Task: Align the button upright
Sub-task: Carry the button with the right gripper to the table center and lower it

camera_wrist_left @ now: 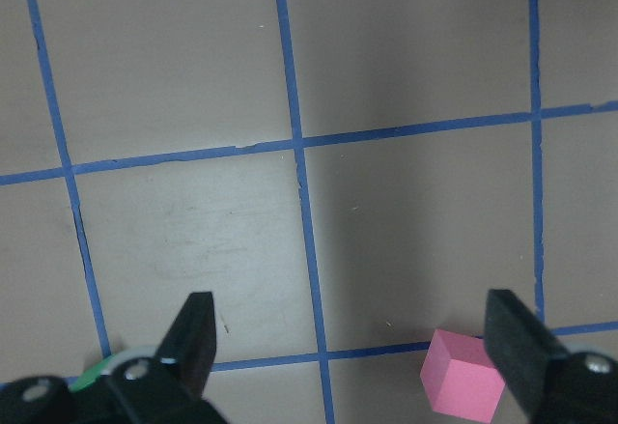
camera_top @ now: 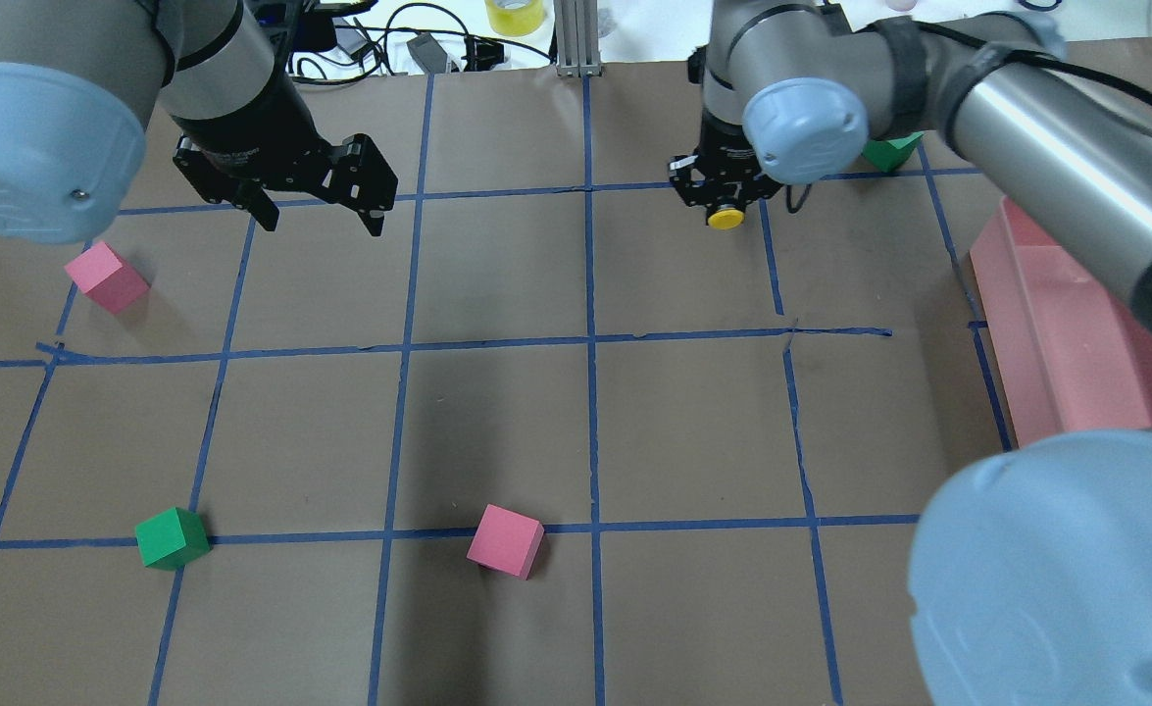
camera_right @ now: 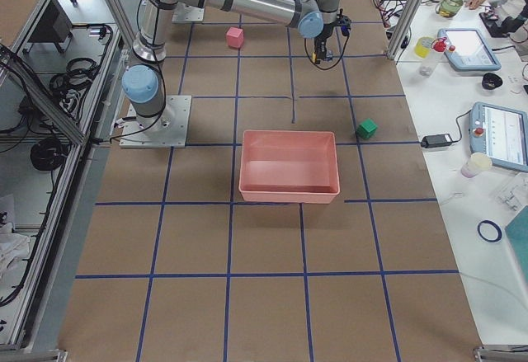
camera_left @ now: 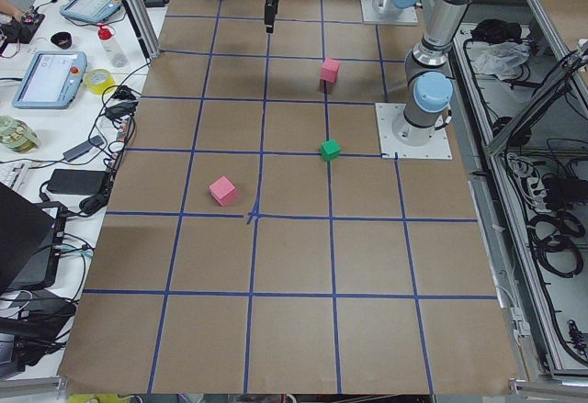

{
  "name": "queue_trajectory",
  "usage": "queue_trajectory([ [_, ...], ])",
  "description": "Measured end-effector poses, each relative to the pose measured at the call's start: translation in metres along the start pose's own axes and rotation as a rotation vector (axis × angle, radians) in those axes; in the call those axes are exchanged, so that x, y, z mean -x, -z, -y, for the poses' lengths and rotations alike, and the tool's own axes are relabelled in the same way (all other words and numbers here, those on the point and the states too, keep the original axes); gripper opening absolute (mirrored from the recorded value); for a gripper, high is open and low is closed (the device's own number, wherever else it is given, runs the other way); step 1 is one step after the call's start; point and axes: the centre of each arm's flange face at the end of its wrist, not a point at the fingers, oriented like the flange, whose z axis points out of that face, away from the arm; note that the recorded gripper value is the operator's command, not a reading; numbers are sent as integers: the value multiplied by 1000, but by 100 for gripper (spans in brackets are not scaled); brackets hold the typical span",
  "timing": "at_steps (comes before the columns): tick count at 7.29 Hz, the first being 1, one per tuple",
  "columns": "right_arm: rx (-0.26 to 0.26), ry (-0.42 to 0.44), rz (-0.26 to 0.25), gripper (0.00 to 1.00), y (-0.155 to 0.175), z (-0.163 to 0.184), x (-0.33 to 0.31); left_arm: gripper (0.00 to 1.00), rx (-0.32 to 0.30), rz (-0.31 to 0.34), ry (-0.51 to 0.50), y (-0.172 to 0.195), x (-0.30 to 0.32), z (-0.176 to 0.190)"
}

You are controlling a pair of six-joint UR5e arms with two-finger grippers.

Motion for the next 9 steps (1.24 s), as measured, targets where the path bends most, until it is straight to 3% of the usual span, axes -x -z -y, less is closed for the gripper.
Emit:
queue_trajectory([
  [3,10,-6,91,0,-49,-1,99,100,3,-2,0,-1,0,0],
  [6,27,-17,100,2,-81,-10,132,100,5,-5,0,-3,-1,0],
  [7,35,-8,91,7,-88,-13,132,100,6,-6,0,-3,-1,0],
  [8,41,5,85,19,-93,-16,131,100,6,-6,0,-3,-1,0],
  [9,37,27,85,38,-95,-18,130,100,6,-6,0,-3,-1,0],
])
